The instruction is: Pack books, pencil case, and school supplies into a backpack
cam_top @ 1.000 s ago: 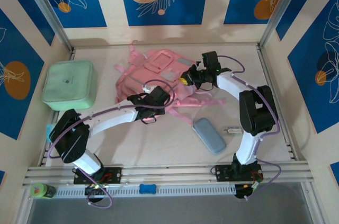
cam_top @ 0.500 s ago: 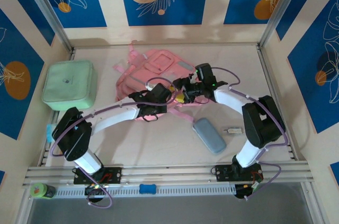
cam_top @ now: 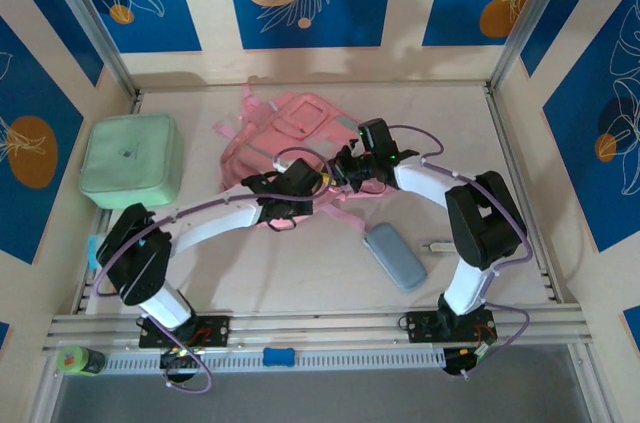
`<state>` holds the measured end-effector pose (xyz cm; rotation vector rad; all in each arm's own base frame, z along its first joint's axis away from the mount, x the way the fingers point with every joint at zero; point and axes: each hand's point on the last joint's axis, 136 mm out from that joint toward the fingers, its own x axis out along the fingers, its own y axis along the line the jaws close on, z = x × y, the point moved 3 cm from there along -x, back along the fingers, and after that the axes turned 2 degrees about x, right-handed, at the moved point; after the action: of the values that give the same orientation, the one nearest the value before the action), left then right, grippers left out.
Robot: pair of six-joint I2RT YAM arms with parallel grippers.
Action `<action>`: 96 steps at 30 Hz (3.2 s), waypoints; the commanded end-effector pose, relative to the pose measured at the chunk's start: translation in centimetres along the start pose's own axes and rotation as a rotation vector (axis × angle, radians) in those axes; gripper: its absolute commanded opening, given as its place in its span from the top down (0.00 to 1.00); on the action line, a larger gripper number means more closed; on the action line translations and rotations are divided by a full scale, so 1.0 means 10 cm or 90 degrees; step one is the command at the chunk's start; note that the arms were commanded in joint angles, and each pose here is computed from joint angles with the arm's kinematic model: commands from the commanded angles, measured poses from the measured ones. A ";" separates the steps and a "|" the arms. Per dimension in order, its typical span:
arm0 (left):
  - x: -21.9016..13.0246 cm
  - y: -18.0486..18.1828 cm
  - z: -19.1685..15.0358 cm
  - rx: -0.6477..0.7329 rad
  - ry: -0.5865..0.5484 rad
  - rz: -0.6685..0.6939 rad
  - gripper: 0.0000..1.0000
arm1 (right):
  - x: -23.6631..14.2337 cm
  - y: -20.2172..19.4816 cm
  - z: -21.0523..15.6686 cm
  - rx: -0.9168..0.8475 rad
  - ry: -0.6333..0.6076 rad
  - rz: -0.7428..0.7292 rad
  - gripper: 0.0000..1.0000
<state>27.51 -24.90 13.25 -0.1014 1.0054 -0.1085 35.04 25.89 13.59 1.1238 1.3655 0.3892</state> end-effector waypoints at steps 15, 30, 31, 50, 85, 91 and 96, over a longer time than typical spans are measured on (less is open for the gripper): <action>-0.22 0.14 -0.12 -0.005 0.013 -0.046 1.00 | -0.58 0.41 1.00 -0.121 -0.056 0.039 0.85; -0.21 -0.08 0.10 -0.002 -0.018 -0.098 1.00 | -0.05 0.10 -0.35 -0.012 0.056 0.065 0.51; -0.21 -0.09 0.09 0.000 -0.017 -0.101 1.00 | 0.01 0.09 -0.37 -0.017 0.049 0.056 0.52; -0.28 0.28 -0.11 0.035 -0.008 -0.032 1.00 | -0.19 -0.01 0.10 -0.064 -0.077 -0.004 1.00; -0.15 0.46 0.13 0.000 -0.034 -0.052 1.00 | -0.04 0.20 -0.10 -0.098 -0.072 0.001 0.97; -0.08 0.96 0.16 -0.010 -0.026 0.054 1.00 | -0.36 0.35 0.08 -0.083 -0.045 0.045 1.00; 0.00 1.32 0.32 -0.023 -0.039 0.115 1.00 | -0.48 0.46 0.05 -0.098 -0.017 0.055 1.00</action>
<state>30.41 -16.50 13.88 -0.1569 0.9267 -0.0953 34.91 25.57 17.80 1.0666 1.2923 0.5086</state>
